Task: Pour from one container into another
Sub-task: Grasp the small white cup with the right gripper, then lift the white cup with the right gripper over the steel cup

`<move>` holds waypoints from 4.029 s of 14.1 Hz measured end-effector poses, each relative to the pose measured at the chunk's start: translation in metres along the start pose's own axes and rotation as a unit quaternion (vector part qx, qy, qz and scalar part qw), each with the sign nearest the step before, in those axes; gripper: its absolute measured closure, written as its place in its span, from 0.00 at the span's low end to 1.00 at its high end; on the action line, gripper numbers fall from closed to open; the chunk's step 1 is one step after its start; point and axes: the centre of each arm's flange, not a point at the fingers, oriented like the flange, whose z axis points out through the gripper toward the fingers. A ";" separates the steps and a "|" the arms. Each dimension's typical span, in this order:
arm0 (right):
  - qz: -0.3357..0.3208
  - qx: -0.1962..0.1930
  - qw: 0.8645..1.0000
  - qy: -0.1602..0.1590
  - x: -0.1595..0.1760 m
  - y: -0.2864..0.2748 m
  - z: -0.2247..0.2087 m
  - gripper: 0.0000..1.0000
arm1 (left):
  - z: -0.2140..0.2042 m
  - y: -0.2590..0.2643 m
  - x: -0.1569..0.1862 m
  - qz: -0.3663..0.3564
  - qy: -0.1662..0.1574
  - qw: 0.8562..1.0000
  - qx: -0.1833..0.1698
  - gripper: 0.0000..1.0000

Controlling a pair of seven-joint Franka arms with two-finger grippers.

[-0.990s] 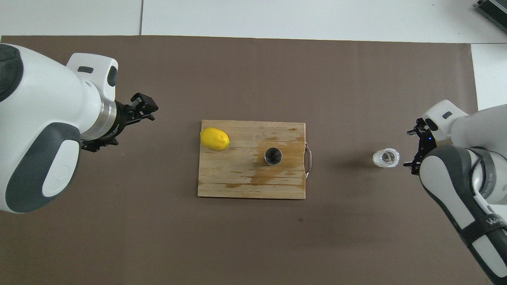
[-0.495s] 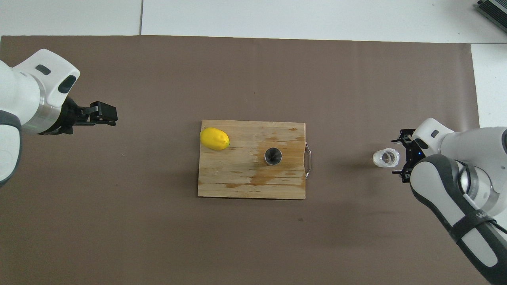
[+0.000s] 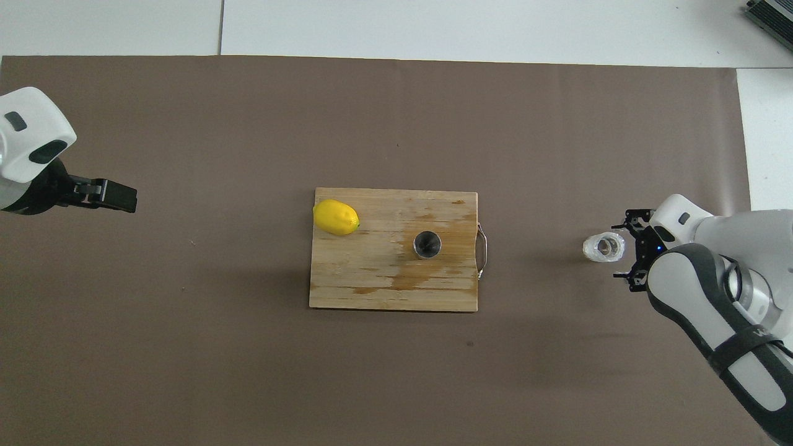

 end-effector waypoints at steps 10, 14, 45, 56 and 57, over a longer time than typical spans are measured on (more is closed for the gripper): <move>0.008 -0.011 0.998 0.065 -0.017 -0.006 0.037 0.00 | -0.014 0.001 -0.006 0.007 -0.012 1.000 -0.001 0.00; 0.012 -0.012 0.998 0.067 -0.017 -0.006 0.037 0.00 | -0.026 0.001 -0.006 -0.005 -0.001 1.000 0.000 0.00; 0.053 -0.019 0.994 0.094 0.025 0.022 0.019 0.47 | -0.036 0.004 -0.013 -0.030 -0.009 0.999 -0.009 0.00; 0.107 0.011 0.991 0.082 0.164 0.071 -0.035 0.47 | -0.036 0.004 -0.013 -0.031 -0.009 0.999 -0.009 0.00; 0.109 0.013 0.991 0.079 0.177 0.074 -0.040 0.47 | -0.036 0.004 -0.013 -0.031 -0.009 0.999 -0.009 0.00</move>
